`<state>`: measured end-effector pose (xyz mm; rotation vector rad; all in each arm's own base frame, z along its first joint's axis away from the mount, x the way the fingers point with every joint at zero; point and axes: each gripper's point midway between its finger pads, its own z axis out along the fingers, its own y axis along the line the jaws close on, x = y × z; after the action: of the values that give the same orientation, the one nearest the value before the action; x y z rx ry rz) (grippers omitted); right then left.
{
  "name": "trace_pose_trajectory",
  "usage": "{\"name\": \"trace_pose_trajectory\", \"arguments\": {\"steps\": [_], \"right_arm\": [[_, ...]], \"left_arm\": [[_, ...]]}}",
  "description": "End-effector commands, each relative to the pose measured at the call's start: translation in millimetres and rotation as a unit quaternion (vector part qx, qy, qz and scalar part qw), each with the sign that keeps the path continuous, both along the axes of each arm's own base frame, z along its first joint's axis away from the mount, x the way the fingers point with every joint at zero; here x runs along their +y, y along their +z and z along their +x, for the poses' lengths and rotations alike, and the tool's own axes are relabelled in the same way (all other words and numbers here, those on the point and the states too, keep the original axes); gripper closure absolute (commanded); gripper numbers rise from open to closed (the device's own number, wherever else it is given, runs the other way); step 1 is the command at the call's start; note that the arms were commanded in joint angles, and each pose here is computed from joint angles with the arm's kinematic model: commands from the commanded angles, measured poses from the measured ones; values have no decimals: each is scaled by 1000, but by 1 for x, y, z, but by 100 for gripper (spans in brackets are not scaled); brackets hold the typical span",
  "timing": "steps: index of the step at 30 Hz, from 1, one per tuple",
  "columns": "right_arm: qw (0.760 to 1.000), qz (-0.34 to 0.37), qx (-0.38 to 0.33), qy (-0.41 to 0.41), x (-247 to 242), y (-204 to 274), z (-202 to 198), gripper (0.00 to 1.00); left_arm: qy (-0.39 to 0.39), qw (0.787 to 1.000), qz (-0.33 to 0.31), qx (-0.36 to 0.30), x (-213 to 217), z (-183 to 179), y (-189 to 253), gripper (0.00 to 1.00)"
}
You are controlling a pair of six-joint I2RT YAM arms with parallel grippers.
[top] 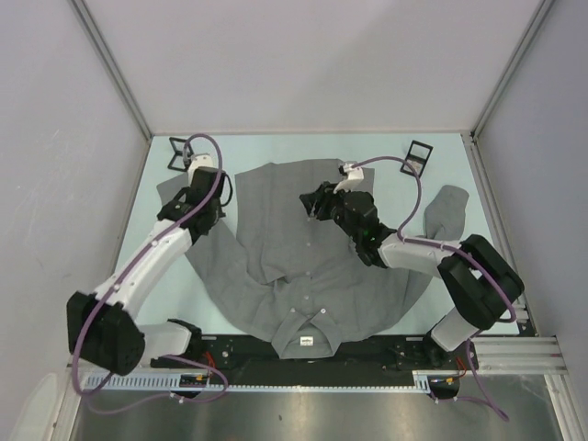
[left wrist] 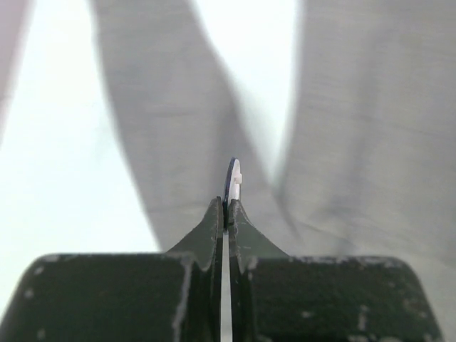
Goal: Remove the brooch from the garment
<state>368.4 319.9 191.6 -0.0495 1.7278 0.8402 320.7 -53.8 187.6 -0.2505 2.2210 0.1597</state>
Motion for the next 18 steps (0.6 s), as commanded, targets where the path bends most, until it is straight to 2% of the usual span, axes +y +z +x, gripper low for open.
{"name": "trace_pose_trajectory", "arguments": {"steps": [1,3,4,5,6,7,8,9,10,15,18], "right_arm": [[998,-20,-54,38,12,18,3,52],[997,-34,-50,43,11,10,3,51],[997,-38,-48,49,11,7,3,51],[997,-40,-46,50,8,4,6,51],[997,-37,-42,48,6,3,8,51],[997,-31,-39,62,6,2,7,51],[998,-20,-29,54,-1,1,13,51],[998,-17,-23,53,-3,-2,16,51],[998,-9,-23,61,-3,-1,16,51],[998,19,-12,52,-20,-1,32,51],[998,27,-6,48,-26,-4,37,51]], "left_arm": [[80,991,100,-33,55,44,12,100],[110,986,116,-50,71,68,19,100],[125,980,149,-46,81,74,21,100],[133,976,171,-16,91,87,1,100],[142,973,180,-26,95,102,8,100],[138,967,214,-12,102,109,6,100],[145,957,250,14,109,117,-12,100],[149,955,258,-1,112,130,-9,100],[132,949,284,18,116,136,-17,100],[132,934,330,37,137,176,-45,100],[146,929,339,39,151,195,-43,100]]}}
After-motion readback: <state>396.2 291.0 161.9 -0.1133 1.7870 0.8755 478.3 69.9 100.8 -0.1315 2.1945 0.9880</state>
